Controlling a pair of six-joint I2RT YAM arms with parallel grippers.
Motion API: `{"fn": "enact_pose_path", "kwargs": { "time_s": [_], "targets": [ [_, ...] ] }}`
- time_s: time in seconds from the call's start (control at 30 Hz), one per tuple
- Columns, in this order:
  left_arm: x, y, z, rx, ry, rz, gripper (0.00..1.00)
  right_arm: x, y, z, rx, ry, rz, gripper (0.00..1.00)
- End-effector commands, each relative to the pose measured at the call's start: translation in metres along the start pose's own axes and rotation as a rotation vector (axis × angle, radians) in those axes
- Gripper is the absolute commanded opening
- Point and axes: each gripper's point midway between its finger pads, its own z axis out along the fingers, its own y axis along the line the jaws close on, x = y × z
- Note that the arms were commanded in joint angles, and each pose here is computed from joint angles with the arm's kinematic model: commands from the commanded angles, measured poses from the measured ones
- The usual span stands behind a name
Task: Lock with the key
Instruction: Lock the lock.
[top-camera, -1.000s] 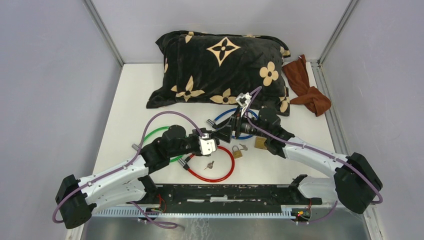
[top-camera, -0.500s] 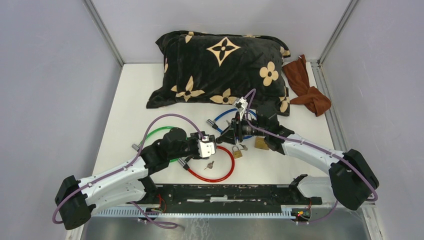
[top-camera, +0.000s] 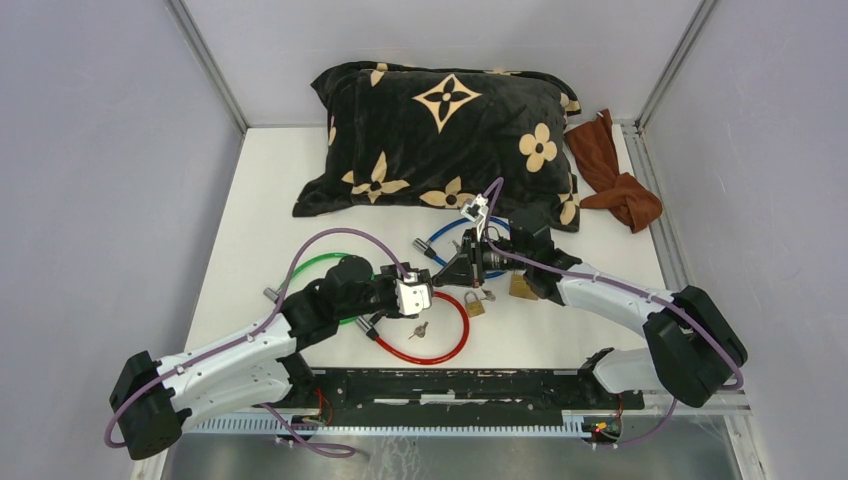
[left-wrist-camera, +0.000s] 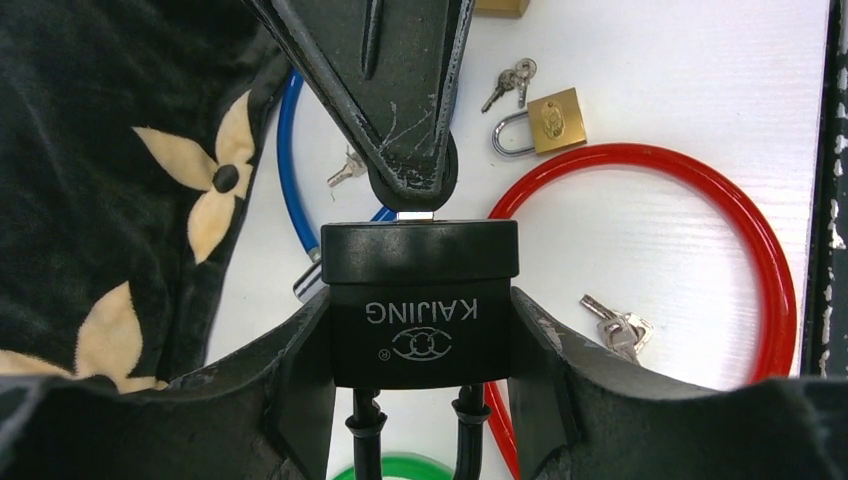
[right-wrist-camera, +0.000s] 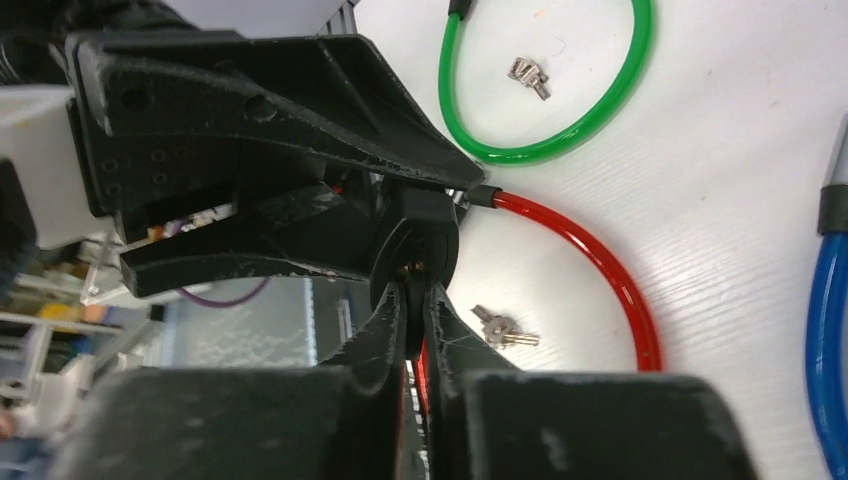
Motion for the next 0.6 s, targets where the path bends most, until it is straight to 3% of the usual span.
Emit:
{"fn": "enact_pose_path", "kwargs": {
  "time_s": [0.0, 0.37, 0.57],
  "targets": [
    [-0.037, 0.028, -0.004, -0.119, -0.133, -0.013, 0.02, -0.013, 0.014, -0.001, -0.059, -0.039, -0.047, 0.0],
    [-0.018, 0.023, -0.013, -0.138, -0.077, -0.032, 0.02, -0.033, -0.029, -0.046, 0.169, -0.123, -0.06, 0.0],
    [-0.016, 0.023, -0.015, -0.144, -0.08, -0.04, 0.02, -0.013, -0.049, -0.059, 0.28, -0.069, -0.028, 0.0]
  ]
}}
